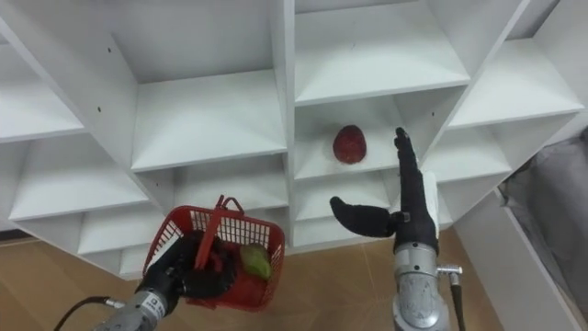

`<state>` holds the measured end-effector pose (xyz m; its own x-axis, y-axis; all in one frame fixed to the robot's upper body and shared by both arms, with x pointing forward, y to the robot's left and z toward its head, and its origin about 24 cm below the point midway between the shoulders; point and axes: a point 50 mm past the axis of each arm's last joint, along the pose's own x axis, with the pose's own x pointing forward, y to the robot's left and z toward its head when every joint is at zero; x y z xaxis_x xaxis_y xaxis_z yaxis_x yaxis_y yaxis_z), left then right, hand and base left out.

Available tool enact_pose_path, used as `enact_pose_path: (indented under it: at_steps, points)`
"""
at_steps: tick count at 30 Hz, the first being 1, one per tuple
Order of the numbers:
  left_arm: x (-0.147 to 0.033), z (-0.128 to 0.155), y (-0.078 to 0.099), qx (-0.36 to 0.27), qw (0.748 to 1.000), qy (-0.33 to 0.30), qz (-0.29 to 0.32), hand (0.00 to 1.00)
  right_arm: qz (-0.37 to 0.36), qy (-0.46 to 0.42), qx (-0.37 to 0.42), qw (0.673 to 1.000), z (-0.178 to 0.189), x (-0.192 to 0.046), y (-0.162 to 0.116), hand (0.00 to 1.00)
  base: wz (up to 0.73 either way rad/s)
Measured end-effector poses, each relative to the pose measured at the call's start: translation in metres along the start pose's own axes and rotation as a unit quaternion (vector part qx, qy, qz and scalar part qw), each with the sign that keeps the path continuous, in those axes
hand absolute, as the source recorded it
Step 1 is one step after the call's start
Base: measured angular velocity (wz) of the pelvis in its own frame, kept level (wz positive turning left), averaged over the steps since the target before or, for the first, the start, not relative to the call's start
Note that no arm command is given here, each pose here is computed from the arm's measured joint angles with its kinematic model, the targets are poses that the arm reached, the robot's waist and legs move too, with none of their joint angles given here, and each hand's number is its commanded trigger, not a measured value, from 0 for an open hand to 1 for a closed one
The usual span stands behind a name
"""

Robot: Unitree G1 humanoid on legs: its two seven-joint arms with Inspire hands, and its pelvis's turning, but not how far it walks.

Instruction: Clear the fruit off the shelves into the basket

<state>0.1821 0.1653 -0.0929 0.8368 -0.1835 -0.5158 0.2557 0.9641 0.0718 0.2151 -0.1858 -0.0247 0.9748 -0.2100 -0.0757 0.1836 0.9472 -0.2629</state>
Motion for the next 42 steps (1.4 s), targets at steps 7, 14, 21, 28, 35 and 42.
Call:
enact_pose_path:
  at_steps: [7, 14, 21, 28, 35, 42]
  points:
    - [0.000, 0.000, 0.001, 0.001, 1.000, 0.000, 0.000, 1.00, -0.019, 0.008, -0.002, 1.000, -0.004, -0.004, -0.003, 0.00, 0.00]
    - [-0.001, -0.001, 0.003, 0.005, 1.000, 0.002, 0.005, 1.00, -0.032, 0.019, -0.006, 0.999, -0.009, -0.004, -0.005, 0.00, 0.00]
    - [-0.004, -0.004, 0.009, 0.029, 1.000, 0.011, 0.003, 1.00, -0.039, 0.005, 0.001, 0.999, -0.001, 0.004, -0.005, 0.00, 0.00]
    - [-0.006, -0.006, 0.012, 0.030, 0.999, 0.016, -0.001, 1.00, -0.052, 0.002, 0.008, 0.999, 0.002, 0.009, -0.010, 0.00, 0.06]
    - [-0.007, -0.007, 0.020, 0.031, 0.999, 0.020, 0.010, 1.00, -0.073, -0.013, -0.010, 0.997, 0.010, 0.031, -0.020, 0.00, 0.17]
    - [-0.005, -0.006, 0.019, 0.035, 0.999, 0.022, 0.006, 1.00, -0.097, -0.013, -0.028, 0.995, 0.016, 0.057, -0.024, 0.00, 0.11]
